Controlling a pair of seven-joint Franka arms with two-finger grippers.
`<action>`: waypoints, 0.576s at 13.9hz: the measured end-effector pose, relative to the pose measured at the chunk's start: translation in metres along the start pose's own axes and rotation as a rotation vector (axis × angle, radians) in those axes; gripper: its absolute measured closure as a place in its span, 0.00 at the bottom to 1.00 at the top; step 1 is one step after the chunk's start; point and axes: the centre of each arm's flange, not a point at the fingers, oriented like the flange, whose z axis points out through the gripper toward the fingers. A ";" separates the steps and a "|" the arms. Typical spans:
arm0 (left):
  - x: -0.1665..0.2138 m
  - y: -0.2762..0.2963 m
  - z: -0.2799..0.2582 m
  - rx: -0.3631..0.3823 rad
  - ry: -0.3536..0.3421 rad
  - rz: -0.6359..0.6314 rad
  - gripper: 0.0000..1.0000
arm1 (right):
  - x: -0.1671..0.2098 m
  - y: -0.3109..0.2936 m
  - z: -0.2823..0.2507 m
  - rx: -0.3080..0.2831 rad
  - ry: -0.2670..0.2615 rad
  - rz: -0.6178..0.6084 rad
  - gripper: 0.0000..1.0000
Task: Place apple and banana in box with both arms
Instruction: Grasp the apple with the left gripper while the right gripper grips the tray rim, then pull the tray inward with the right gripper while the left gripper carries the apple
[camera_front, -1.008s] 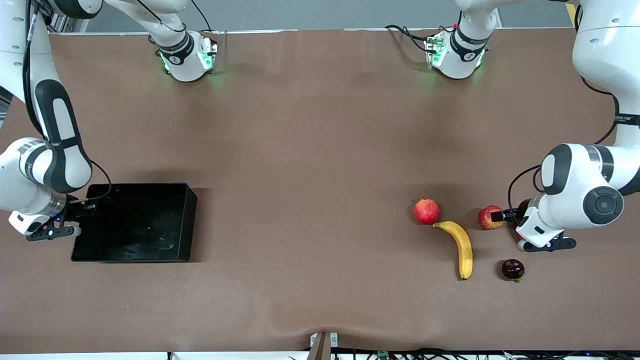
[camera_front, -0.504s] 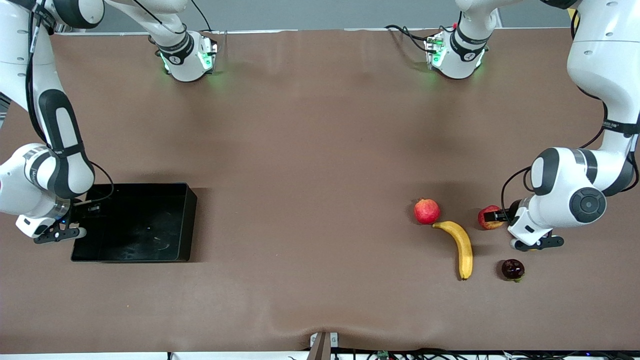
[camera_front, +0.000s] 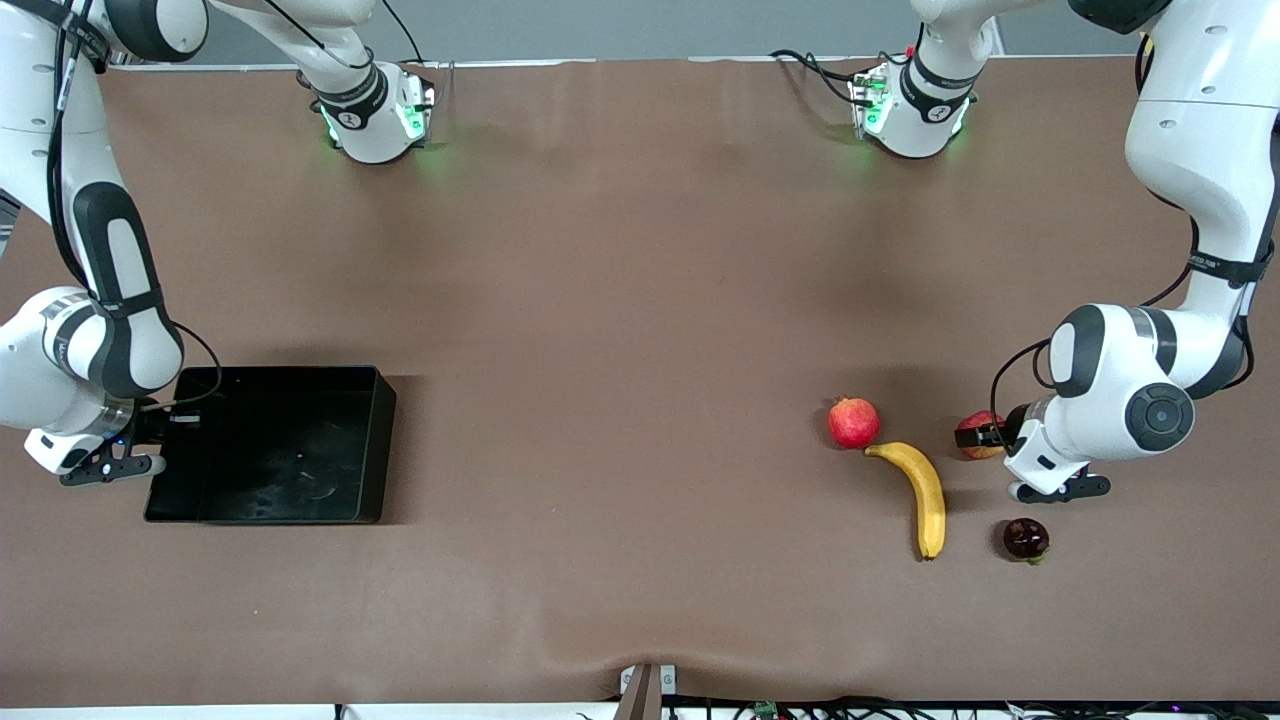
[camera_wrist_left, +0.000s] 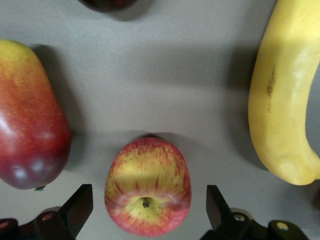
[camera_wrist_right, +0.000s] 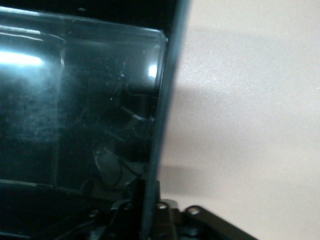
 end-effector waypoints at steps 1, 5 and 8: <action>0.000 0.000 0.003 -0.001 -0.004 0.000 0.00 | 0.000 -0.001 0.000 0.006 -0.006 -0.015 0.96; 0.001 0.001 0.005 -0.003 -0.004 0.001 0.28 | 0.003 -0.005 -0.010 0.023 -0.021 -0.030 0.96; 0.001 0.005 -0.001 -0.003 0.006 0.007 0.28 | 0.007 -0.015 -0.057 0.057 -0.030 -0.047 0.96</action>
